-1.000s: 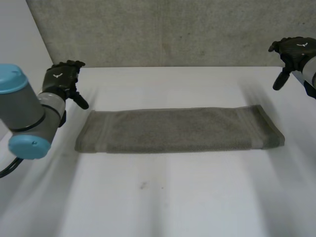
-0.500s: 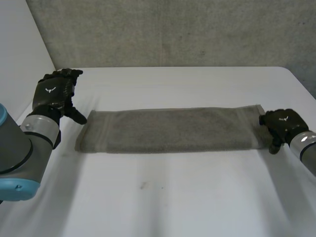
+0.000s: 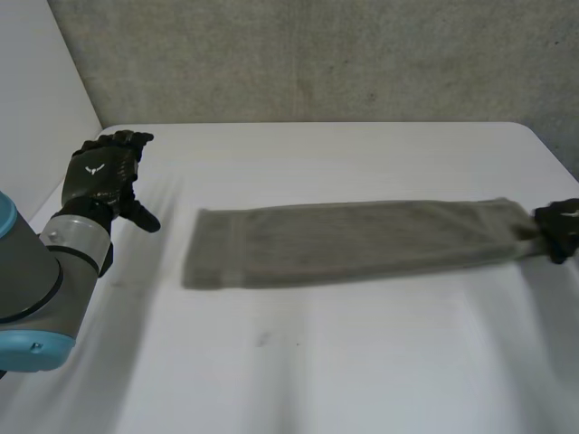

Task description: Fold the towel.

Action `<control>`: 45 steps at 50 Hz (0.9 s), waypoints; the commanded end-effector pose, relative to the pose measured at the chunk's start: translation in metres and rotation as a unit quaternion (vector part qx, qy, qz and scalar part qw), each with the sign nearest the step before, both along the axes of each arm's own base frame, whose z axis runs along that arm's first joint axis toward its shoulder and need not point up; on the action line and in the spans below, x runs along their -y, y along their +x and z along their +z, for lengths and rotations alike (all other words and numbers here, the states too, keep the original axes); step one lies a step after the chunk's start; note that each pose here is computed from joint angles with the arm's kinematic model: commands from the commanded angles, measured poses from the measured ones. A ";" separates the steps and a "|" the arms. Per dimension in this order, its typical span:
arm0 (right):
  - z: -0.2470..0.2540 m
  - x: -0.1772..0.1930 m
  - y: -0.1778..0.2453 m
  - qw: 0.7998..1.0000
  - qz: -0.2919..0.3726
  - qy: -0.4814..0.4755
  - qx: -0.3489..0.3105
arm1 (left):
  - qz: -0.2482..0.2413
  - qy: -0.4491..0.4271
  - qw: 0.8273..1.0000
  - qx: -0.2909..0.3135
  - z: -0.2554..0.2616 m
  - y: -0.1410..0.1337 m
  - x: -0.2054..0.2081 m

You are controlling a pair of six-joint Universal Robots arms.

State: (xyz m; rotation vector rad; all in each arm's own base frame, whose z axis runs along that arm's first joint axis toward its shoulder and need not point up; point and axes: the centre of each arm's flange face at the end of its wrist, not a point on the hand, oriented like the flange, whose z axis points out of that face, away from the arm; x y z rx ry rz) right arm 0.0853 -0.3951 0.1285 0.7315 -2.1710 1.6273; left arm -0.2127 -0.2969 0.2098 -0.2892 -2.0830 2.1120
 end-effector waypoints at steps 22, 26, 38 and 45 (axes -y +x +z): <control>0.075 -0.094 0.219 0.953 0.290 -0.090 0.002 | -0.001 0.001 1.000 0.000 0.000 0.000 -0.002; 0.034 -0.160 0.281 0.919 0.391 -0.045 -0.001 | -0.002 0.001 1.000 0.000 0.000 0.000 -0.002; 0.010 -0.184 0.300 0.932 0.362 -0.028 -0.026 | -0.003 0.003 1.000 0.001 -0.002 -0.001 -0.003; 0.065 -0.151 0.254 0.962 0.263 -0.058 0.047 | -0.003 0.004 1.000 0.001 -0.002 0.000 -0.004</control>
